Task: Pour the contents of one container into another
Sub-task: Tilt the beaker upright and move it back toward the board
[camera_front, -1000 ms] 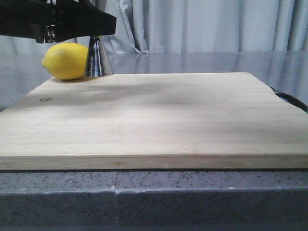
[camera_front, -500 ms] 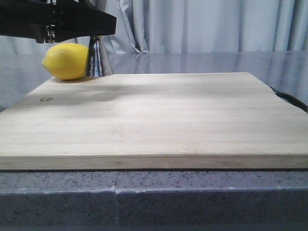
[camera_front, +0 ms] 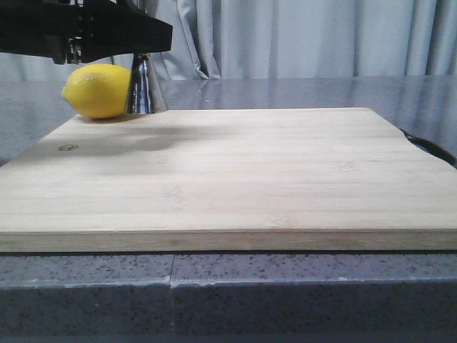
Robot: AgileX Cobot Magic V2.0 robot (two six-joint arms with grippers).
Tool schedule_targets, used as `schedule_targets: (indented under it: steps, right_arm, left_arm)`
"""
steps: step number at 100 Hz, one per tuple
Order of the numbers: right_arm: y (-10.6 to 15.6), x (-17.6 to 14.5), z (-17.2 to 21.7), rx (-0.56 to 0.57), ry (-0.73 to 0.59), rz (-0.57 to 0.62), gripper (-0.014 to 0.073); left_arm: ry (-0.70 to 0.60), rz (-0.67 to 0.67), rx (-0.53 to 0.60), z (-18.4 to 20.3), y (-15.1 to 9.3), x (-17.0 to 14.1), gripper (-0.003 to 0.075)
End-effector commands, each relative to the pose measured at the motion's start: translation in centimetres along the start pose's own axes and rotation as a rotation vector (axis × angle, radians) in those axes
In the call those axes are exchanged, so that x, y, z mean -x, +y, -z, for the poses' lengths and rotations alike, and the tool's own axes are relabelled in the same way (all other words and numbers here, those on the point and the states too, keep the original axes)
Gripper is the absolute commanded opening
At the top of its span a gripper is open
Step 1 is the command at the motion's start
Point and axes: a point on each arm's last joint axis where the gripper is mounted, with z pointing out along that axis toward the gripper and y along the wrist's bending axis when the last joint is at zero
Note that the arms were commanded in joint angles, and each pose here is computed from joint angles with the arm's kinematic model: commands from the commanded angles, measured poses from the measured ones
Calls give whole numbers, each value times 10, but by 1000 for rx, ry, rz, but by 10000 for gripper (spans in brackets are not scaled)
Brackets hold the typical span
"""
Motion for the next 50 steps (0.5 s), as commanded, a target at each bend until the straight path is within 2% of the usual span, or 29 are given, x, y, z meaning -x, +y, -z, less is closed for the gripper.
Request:
schedule_targets:
  steps: [1,20,33,50]
  right_arm:
    - [-5,3,11,-9,-177,-65,297]
    - [13,-47,2,41,-243,-111,297]
    - [21,-68,1,59,-292,-140,297]
    - [29,-91,-12,80,-276,-148,297]
  left_arm:
    - [-152,-24,-45,2,-7,31,185]
    - [-152,-24,-45,2,-7,31,185]
    - [-152,-24,-45,2,-7,31,185]
    - [-152,-24,-45,2,-7,31,185]
